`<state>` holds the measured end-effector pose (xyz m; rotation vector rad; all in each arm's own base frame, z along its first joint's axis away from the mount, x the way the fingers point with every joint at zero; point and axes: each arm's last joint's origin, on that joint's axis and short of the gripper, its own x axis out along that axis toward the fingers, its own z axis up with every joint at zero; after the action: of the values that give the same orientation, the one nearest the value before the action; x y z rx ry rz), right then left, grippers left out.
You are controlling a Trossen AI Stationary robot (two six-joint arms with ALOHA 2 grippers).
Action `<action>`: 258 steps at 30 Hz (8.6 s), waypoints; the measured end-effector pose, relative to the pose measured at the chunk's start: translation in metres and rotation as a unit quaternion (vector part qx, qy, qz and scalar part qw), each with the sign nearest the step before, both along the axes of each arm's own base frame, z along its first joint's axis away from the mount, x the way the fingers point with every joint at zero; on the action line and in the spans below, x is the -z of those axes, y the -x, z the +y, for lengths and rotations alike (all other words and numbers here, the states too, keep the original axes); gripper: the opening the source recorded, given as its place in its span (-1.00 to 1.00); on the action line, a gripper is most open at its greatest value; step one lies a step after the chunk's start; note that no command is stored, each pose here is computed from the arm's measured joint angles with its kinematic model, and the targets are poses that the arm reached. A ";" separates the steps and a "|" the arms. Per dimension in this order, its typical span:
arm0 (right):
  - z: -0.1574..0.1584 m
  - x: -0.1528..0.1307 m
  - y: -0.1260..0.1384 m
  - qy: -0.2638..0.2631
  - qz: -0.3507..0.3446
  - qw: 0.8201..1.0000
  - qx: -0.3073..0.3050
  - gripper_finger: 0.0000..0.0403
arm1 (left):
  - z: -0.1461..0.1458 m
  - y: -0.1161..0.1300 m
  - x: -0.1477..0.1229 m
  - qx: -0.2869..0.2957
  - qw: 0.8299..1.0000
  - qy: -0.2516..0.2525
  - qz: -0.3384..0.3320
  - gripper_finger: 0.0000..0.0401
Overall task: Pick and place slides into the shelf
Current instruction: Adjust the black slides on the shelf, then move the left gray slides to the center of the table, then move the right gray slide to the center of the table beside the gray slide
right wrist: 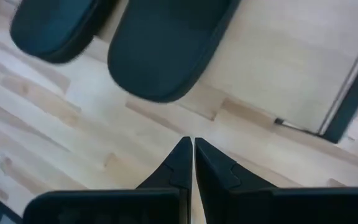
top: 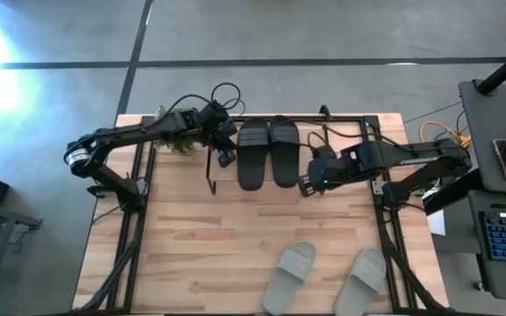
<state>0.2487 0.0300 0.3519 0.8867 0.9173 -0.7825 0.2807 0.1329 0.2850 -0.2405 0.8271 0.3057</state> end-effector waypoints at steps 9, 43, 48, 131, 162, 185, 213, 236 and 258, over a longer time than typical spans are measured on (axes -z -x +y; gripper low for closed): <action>0.003 -0.002 0.003 0.010 -0.003 1.000 0.005 -0.95 | 0.005 -0.009 0.004 -0.003 1.000 -0.006 -0.008 -1.00; 0.189 0.053 0.016 -0.124 0.007 0.989 -0.080 -0.15 | -0.126 0.078 -0.052 0.275 0.946 0.060 -0.157 -1.00; 0.222 0.066 0.001 -0.098 0.024 0.987 -0.124 -0.13 | -0.148 0.088 -0.053 0.271 0.948 0.060 -0.158 -1.00; 0.214 0.191 -0.115 0.355 0.307 0.808 -0.357 -0.92 | -0.227 0.120 0.012 0.227 0.973 0.038 0.014 -1.00; 0.131 0.198 -0.177 0.371 0.314 0.787 -0.381 -0.37 | -0.224 0.120 0.011 0.203 0.979 0.009 0.003 -1.00; 0.257 0.134 -0.098 0.164 0.203 0.933 -0.248 0.05 | -0.225 0.120 0.011 0.209 0.978 0.005 0.002 -1.00; 0.343 0.152 0.060 -0.063 0.426 0.903 -0.003 0.05 | -0.226 0.117 0.008 0.206 0.978 0.020 -0.018 -1.00; 0.283 0.195 0.080 0.071 0.469 0.880 -0.020 0.00 | -0.226 0.115 0.011 0.164 0.985 0.053 -0.012 -1.00; 0.225 0.168 -0.031 0.324 0.294 0.840 -0.320 -0.93 | -0.225 0.115 0.011 0.155 0.987 0.042 -0.015 -1.00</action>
<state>0.2795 0.2553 0.1835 -0.3005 1.2727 -0.6982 0.1660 -0.0925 0.2743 -0.1916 0.8351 -0.0259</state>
